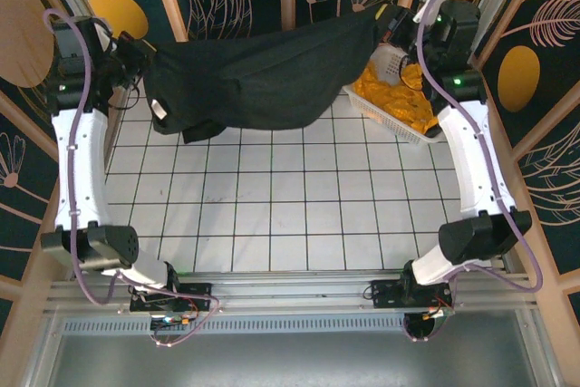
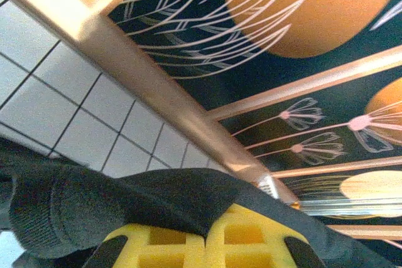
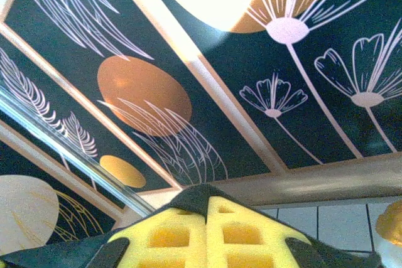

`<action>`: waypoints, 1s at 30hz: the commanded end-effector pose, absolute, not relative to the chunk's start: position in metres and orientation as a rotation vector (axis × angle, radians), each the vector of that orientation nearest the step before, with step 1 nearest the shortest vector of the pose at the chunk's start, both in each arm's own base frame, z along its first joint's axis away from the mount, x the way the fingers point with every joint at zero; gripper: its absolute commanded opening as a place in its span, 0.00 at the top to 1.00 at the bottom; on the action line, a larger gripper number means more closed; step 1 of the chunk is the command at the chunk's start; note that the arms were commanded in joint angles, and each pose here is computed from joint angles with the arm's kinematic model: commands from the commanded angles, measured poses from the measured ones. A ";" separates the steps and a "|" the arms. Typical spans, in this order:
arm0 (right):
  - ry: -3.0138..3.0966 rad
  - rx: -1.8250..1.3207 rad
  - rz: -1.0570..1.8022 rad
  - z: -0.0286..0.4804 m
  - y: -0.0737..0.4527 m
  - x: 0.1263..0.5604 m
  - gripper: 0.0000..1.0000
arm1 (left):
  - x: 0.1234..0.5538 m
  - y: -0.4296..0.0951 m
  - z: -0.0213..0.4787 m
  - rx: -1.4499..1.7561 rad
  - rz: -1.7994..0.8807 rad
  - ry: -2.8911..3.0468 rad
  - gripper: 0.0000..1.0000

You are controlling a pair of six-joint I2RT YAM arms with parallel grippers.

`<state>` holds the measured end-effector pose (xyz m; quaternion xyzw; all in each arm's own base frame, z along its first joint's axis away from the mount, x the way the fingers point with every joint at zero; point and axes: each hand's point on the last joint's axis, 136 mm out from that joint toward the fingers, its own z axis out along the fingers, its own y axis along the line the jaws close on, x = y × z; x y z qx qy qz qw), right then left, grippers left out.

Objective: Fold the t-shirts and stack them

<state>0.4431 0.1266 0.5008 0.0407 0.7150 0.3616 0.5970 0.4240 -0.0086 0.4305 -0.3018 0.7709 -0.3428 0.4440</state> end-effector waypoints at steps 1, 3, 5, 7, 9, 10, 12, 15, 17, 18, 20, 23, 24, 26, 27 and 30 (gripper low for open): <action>1.524 0.052 0.802 0.542 0.115 0.402 1.00 | 0.391 -0.011 0.492 -0.646 -0.906 1.703 1.00; 1.493 0.047 0.798 0.545 0.110 0.382 1.00 | 0.371 -0.015 0.507 -0.616 -0.937 1.629 1.00; 1.446 0.040 0.800 0.552 0.106 0.358 1.00 | 0.350 -0.019 0.523 -0.571 -0.965 1.550 1.00; 1.402 0.043 0.796 0.559 0.100 0.333 1.00 | 0.324 -0.022 0.541 -0.528 -0.981 1.461 1.00; 1.363 0.057 0.788 0.565 0.092 0.308 1.00 | 0.293 -0.021 0.562 -0.488 -0.973 1.349 0.98; 1.349 0.060 0.787 0.567 0.090 0.299 1.00 | 0.279 -0.020 0.570 -0.474 -0.967 1.302 0.97; 1.324 0.071 0.788 0.574 0.085 0.280 1.00 | 0.253 -0.016 0.584 -0.467 -0.957 1.205 0.95; 1.299 0.073 0.797 0.582 0.083 0.266 1.00 | 0.236 -0.012 0.597 -0.465 -0.952 1.129 0.95; 1.289 0.069 0.809 0.586 0.083 0.267 1.00 | 0.238 -0.012 0.599 -0.467 -0.968 1.116 0.95; 1.287 0.065 0.814 0.587 0.085 0.270 1.00 | 0.244 -0.011 0.596 -0.483 -0.976 1.121 0.95; 1.307 0.074 0.820 0.583 0.088 0.287 1.00 | 0.263 -0.004 0.584 -0.545 -0.968 1.152 0.96; 1.390 0.084 0.838 0.564 0.099 0.337 1.00 | 0.310 0.014 0.544 -0.708 -0.922 1.252 0.99; 1.429 0.092 0.852 0.553 0.105 0.360 1.00 | 0.331 0.020 0.525 -0.763 -0.894 1.300 1.00; 1.501 0.098 0.880 0.529 0.117 0.407 1.00 | 0.374 0.033 0.484 -0.874 -0.842 1.382 1.00; 1.552 0.099 0.893 0.512 0.126 0.436 1.00 | 0.400 0.042 0.461 -0.930 -0.798 1.426 1.00; 1.726 0.099 0.925 0.456 0.152 0.515 0.81 | 0.480 0.054 0.399 -0.976 -0.734 1.583 0.69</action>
